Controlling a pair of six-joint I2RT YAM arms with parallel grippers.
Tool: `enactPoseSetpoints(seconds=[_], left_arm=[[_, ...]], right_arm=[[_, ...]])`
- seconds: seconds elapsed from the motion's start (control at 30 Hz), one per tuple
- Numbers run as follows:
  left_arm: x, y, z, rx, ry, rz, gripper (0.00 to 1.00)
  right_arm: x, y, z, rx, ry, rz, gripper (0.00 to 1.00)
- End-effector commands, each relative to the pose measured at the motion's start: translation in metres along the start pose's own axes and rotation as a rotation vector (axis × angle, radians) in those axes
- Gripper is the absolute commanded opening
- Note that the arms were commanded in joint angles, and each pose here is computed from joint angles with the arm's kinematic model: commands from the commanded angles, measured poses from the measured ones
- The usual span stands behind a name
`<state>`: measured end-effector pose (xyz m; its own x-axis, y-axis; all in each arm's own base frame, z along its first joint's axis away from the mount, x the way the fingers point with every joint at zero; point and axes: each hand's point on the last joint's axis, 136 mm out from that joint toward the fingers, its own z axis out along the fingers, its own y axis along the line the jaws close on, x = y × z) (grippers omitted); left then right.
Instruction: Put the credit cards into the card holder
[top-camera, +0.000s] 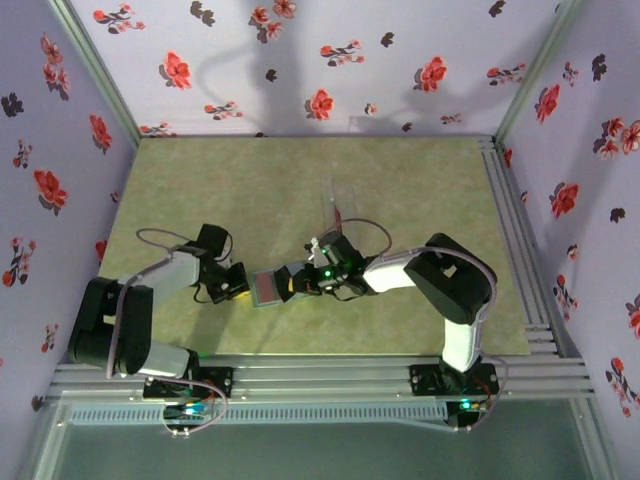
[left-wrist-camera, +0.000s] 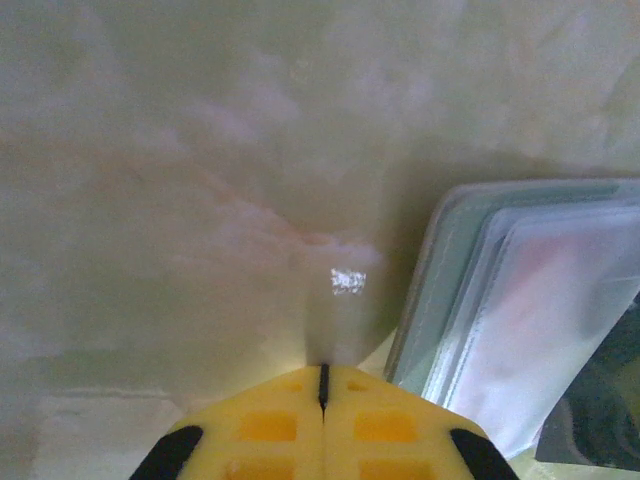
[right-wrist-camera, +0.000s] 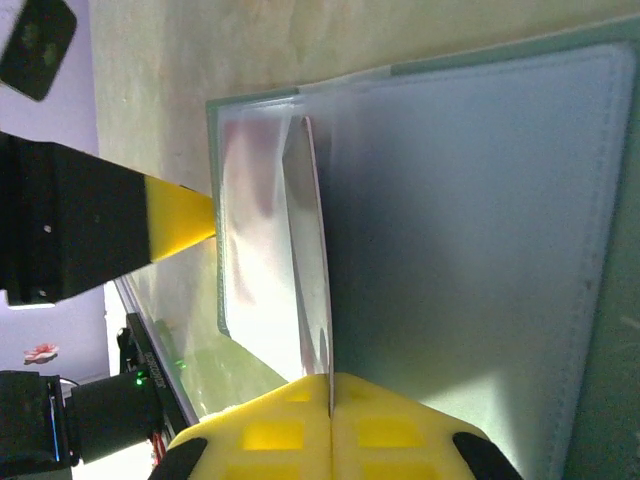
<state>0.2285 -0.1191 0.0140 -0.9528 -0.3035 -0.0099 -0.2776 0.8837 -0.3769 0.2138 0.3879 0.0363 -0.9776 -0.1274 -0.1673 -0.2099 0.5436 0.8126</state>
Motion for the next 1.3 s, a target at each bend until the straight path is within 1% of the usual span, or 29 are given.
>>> enactPoseSetpoints(seconds=[0.0,0.13,0.17,0.23,0.37,0.73,1.1,1.27], left_arm=[[-0.009,-0.002,0.006,-0.002,-0.009,0.037,0.0],[-0.01,-0.002,0.007,-0.004,-0.008,0.042,0.0],[-0.011,-0.003,0.007,-0.003,-0.006,0.045,0.0],[-0.01,-0.003,0.009,-0.002,0.008,0.043,0.0],[-0.009,-0.003,0.01,0.007,0.008,0.041,0.0],[-0.005,-0.003,0.011,0.012,0.017,0.052,0.0],[-0.006,-0.003,0.01,0.017,0.002,0.063,0.0],[-0.004,-0.001,0.01,0.012,0.008,0.064,0.0]], right_arm=[[0.01,-0.019,0.002,0.076,0.032,0.056,0.07],[0.01,-0.022,-0.003,0.104,0.019,0.051,0.2],[0.011,-0.025,-0.003,0.117,0.019,0.05,0.22],[0.01,-0.03,-0.003,0.144,0.016,0.053,0.24],[0.006,-0.028,-0.004,0.149,0.004,0.053,0.23],[-0.004,-0.026,0.001,0.175,-0.001,0.04,0.11],[-0.008,-0.018,0.012,0.144,0.002,0.043,0.1],[-0.008,-0.015,0.016,0.129,-0.003,0.046,0.12]])
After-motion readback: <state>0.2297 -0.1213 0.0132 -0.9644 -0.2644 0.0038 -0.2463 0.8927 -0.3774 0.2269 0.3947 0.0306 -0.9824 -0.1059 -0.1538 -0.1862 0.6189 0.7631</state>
